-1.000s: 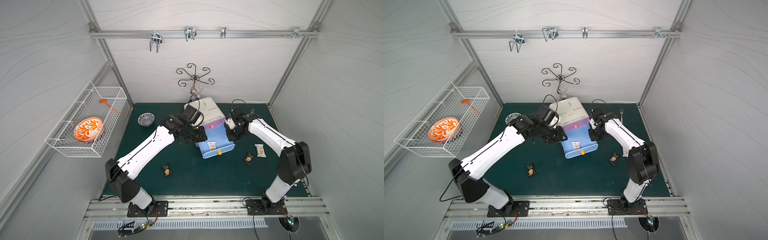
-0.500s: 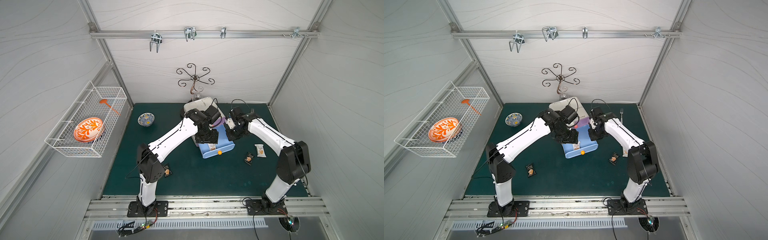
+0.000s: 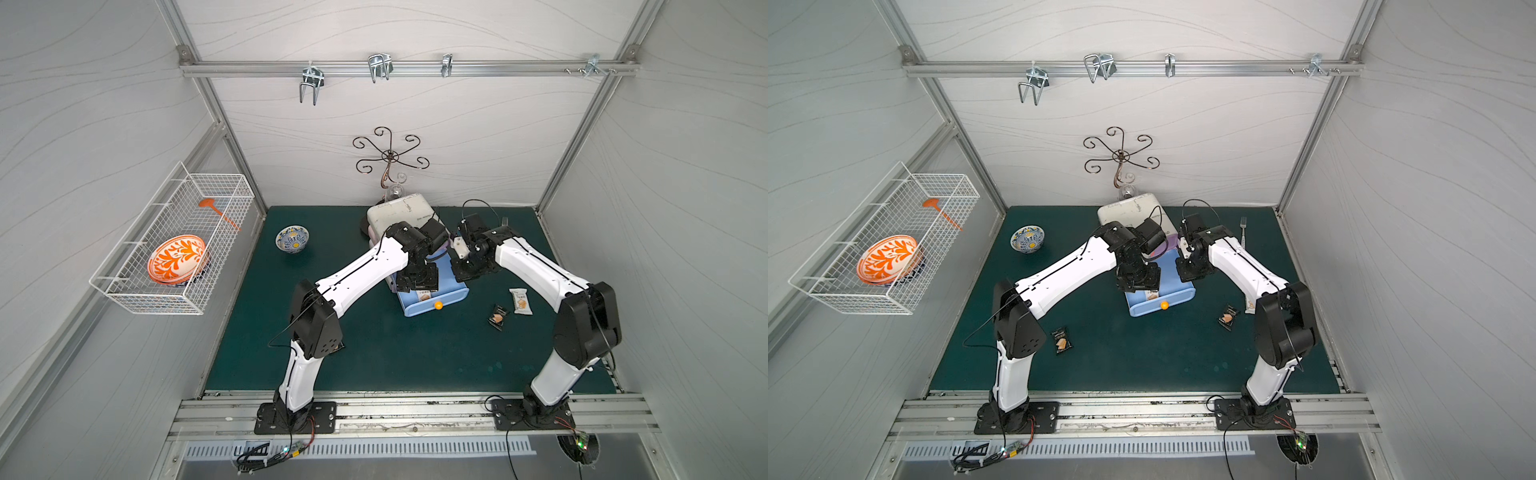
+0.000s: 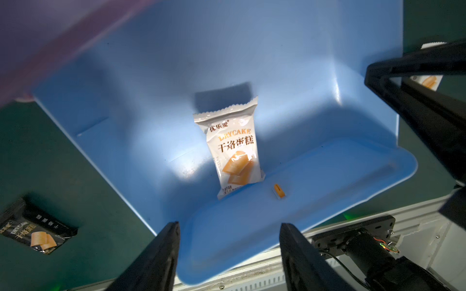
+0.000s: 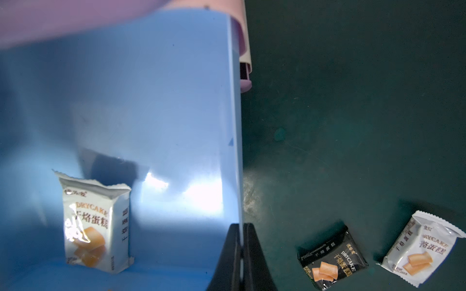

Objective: Take the cookies out of the drawer
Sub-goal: Pick up the cookie from the drawer.

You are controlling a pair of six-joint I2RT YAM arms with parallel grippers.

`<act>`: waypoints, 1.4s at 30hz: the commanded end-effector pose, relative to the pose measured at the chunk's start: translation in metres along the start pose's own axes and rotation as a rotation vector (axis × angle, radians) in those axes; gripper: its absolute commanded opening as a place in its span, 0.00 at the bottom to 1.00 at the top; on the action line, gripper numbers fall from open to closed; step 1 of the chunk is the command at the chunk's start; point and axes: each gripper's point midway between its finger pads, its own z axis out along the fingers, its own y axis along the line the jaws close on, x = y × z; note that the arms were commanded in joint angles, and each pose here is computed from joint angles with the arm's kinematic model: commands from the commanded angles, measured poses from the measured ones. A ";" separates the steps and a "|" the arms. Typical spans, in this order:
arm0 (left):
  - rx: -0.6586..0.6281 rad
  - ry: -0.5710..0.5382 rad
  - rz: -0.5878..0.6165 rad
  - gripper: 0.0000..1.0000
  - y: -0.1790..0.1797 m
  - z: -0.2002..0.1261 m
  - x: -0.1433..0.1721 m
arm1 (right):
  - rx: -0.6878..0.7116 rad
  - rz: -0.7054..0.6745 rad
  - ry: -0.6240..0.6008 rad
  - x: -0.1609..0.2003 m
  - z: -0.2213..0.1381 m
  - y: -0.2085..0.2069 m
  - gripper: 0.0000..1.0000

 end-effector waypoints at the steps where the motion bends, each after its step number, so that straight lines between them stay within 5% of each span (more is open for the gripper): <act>1: -0.046 -0.021 -0.051 0.68 0.004 0.006 -0.009 | -0.031 0.005 -0.032 -0.007 0.002 0.009 0.00; 13: -0.205 -0.024 -0.079 0.68 0.024 0.036 -0.009 | -0.045 -0.006 -0.040 -0.011 0.002 0.012 0.00; 28: -0.208 -0.040 -0.137 0.68 0.021 0.064 -0.018 | -0.069 -0.008 -0.039 -0.013 0.004 0.017 0.00; 42: -0.158 -0.014 -0.126 0.29 0.016 0.083 -0.020 | -0.079 -0.004 -0.050 -0.016 0.001 0.020 0.00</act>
